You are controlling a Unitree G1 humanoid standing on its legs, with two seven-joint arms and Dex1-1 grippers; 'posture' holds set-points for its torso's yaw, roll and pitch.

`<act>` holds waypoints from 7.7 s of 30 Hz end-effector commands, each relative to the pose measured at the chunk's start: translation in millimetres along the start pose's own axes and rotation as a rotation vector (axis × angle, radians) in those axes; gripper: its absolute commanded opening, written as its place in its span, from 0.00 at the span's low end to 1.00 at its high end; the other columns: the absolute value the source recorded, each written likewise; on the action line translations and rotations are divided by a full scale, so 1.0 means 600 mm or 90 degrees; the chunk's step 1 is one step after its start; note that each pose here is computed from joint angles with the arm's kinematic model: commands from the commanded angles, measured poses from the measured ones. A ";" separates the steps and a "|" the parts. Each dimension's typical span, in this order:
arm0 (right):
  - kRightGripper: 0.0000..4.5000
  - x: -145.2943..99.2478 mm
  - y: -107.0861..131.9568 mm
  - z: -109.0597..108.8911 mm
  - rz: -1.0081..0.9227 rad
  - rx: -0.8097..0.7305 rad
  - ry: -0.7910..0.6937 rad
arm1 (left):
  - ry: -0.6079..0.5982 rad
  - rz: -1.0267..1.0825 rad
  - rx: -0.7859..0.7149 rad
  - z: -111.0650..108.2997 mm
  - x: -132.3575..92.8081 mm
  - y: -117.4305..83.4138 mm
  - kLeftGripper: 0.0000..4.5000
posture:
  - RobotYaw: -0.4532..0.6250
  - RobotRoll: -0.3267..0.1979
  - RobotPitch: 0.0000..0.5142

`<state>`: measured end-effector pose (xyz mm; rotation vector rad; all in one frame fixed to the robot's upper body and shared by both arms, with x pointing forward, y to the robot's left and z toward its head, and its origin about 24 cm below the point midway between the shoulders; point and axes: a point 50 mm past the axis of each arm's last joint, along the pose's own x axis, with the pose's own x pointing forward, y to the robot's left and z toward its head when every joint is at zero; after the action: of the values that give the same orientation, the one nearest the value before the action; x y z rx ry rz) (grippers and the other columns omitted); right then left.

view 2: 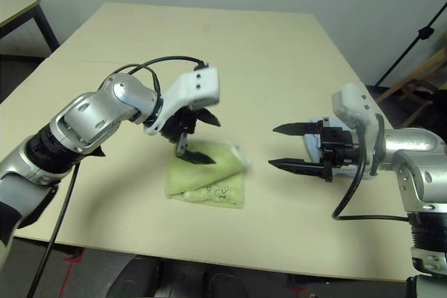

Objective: Fold the towel and set it aside.

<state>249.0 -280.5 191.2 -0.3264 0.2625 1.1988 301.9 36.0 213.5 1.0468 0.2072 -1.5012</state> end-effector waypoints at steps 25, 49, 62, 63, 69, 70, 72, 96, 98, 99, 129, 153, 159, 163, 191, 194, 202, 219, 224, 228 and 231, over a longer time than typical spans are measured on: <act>0.79 0.133 0.025 -0.007 0.062 0.033 -0.135 | -0.280 0.124 -0.517 -0.115 -0.039 -0.067 0.79 | 0.57 0.62 0.32; 0.00 0.180 0.058 -0.074 0.075 -0.003 -0.018 | -0.175 0.057 -0.545 -0.169 0.041 -0.138 0.00 | 0.55 0.62 0.17; 0.00 0.169 0.049 -0.083 0.076 0.033 -0.003 | -0.181 0.072 -0.548 -0.176 0.022 -0.125 0.00 | 0.55 0.62 0.18; 0.00 0.168 0.050 -0.080 0.080 0.036 -0.010 | -0.191 0.075 -0.549 -0.172 0.018 -0.120 0.00 | 0.55 0.62 0.18; 0.00 0.153 0.036 -0.046 0.055 0.058 -0.088 | -0.253 0.092 -0.551 -0.146 -0.009 -0.090 0.00 | 0.55 0.62 0.14; 0.00 0.149 0.030 -0.038 0.045 0.059 -0.102 | -0.258 0.100 -0.547 -0.143 -0.015 -0.083 0.00 | 0.55 0.62 0.14; 0.00 0.144 0.019 -0.026 0.027 0.050 -0.120 | -0.262 0.116 -0.539 -0.142 -0.022 -0.071 0.00 | 0.54 0.62 0.14; 0.00 0.203 0.013 -0.110 -0.036 0.061 -0.052 | -0.161 0.180 -0.566 -0.209 0.054 -0.102 0.00 | 0.55 0.62 0.13; 0.00 0.206 0.013 -0.122 -0.047 0.058 -0.042 | -0.152 0.191 -0.574 -0.218 0.058 -0.109 0.00 | 0.55 0.62 0.13; 0.00 0.208 0.013 -0.125 -0.048 0.059 -0.044 | -0.151 0.191 -0.575 -0.220 0.059 -0.110 0.00 | 0.55 0.62 0.13; 1.00 0.000 0.009 -0.035 0.031 -0.006 -0.002 | -0.200 0.015 -1.104 -0.240 -0.021 -0.152 1.00 | 0.51 0.62 0.17; 1.00 -0.021 0.038 -0.051 0.075 0.015 0.021 | -0.226 -0.097 -1.193 -0.192 0.072 -0.127 1.00 | 0.49 0.62 0.19; 1.00 -0.014 0.037 -0.049 0.078 0.013 0.020 | -0.255 -0.117 -1.191 -0.187 0.070 -0.123 0.64 | 0.50 0.62 0.18; 1.00 -0.009 0.037 -0.043 0.079 0.011 0.018 | -0.261 -0.117 -1.194 -0.187 0.070 -0.123 0.30 | 0.50 0.62 0.18; 1.00 0.058 0.000 -0.027 0.116 -0.001 -0.014 | -0.708 0.731 -1.136 -0.367 -0.251 -0.139 0.01 | 0.63 0.62 0.15; 1.00 0.067 -0.001 -0.022 0.124 -0.003 -0.019 | -0.681 0.839 -1.153 -0.397 -0.256 -0.160 0.01 | 0.63 0.62 0.15; 1.00 0.068 -0.001 -0.021 0.127 0.000 -0.019 | -0.544 0.823 -1.257 -0.443 -0.190 -0.198 0.01 | 0.63 0.62 0.15; 1.00 0.063 0.014 -0.031 0.073 0.047 -0.073 | -0.315 0.591 -1.036 -0.326 -0.246 -0.262 0.99 | 0.62 0.62 0.17; 1.00 0.066 -0.008 -0.009 -0.034 0.059 -0.157 | -0.327 0.631 -0.891 -0.284 -0.267 -0.235 0.99 | 0.63 0.62 0.17; 1.00 0.053 -0.043 0.013 -0.233 0.057 -0.260 | -0.319 0.697 -0.757 -0.269 -0.269 -0.187 0.99 | 0.61 0.62 0.18; 1.00 0.039 -0.056 0.000 -0.357 0.079 -0.253 | -0.310 0.761 -0.691 -0.277 -0.266 -0.170 0.99 | 0.59 0.62 0.19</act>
<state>287.9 -258.8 189.8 -0.0424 -0.1073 0.7906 265.7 283.7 190.5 -0.1988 0.0216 -0.3685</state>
